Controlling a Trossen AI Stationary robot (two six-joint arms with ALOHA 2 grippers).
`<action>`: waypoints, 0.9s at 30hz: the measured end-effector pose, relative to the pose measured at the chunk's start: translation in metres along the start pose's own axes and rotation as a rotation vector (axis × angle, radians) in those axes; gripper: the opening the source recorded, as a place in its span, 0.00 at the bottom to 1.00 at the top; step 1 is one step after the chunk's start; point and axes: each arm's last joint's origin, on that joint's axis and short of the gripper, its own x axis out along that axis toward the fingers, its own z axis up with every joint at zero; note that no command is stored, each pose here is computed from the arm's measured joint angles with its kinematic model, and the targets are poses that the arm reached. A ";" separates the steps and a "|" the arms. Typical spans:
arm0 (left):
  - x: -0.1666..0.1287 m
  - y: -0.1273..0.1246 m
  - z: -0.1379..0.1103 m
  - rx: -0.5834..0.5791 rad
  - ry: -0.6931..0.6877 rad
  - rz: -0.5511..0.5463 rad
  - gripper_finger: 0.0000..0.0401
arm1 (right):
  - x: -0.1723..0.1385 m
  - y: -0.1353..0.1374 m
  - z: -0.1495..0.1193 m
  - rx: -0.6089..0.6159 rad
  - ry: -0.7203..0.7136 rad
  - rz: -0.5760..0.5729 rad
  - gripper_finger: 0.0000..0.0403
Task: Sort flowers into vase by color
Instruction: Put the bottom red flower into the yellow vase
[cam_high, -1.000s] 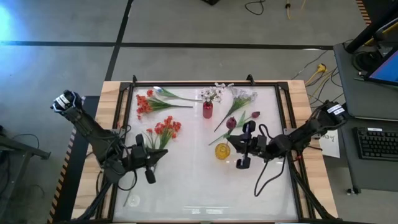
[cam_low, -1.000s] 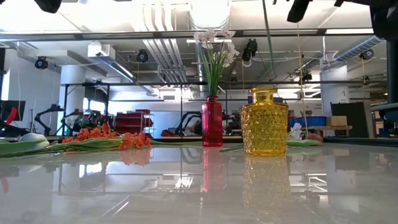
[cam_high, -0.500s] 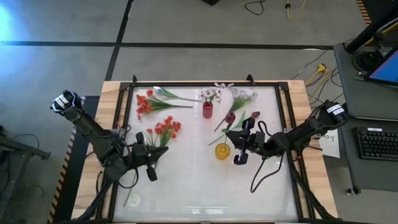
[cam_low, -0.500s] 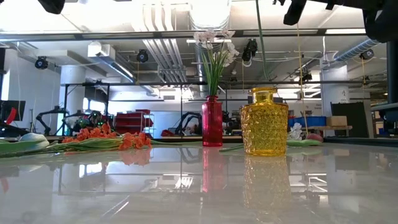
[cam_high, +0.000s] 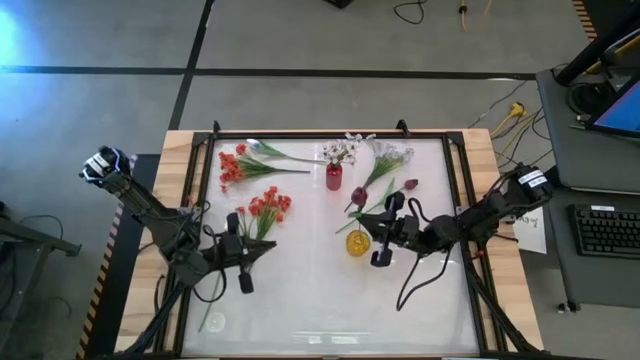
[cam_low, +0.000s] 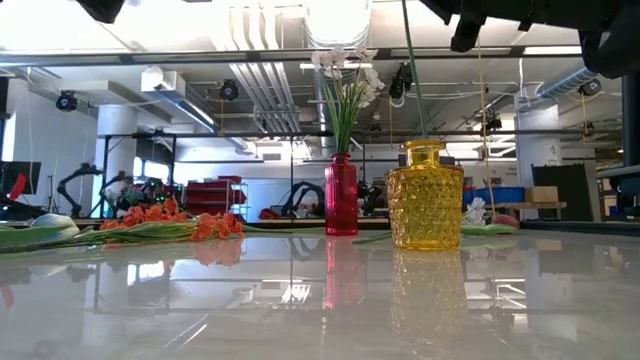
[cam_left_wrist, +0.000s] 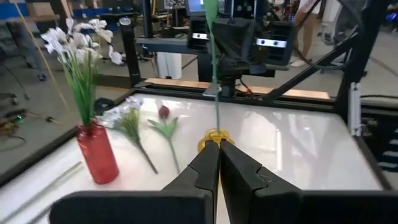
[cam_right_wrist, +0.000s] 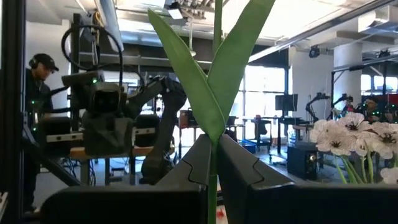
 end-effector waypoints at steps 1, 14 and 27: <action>0.001 0.001 0.000 0.011 0.000 0.004 0.00 | 0.000 0.000 0.000 0.000 0.000 0.000 0.03; 0.006 0.000 -0.003 0.010 0.008 0.022 0.00 | -0.001 0.004 -0.015 -0.037 0.100 0.028 0.04; 0.006 0.005 0.001 -0.084 -0.009 0.057 0.00 | -0.003 0.005 -0.021 -0.035 0.171 -0.015 0.28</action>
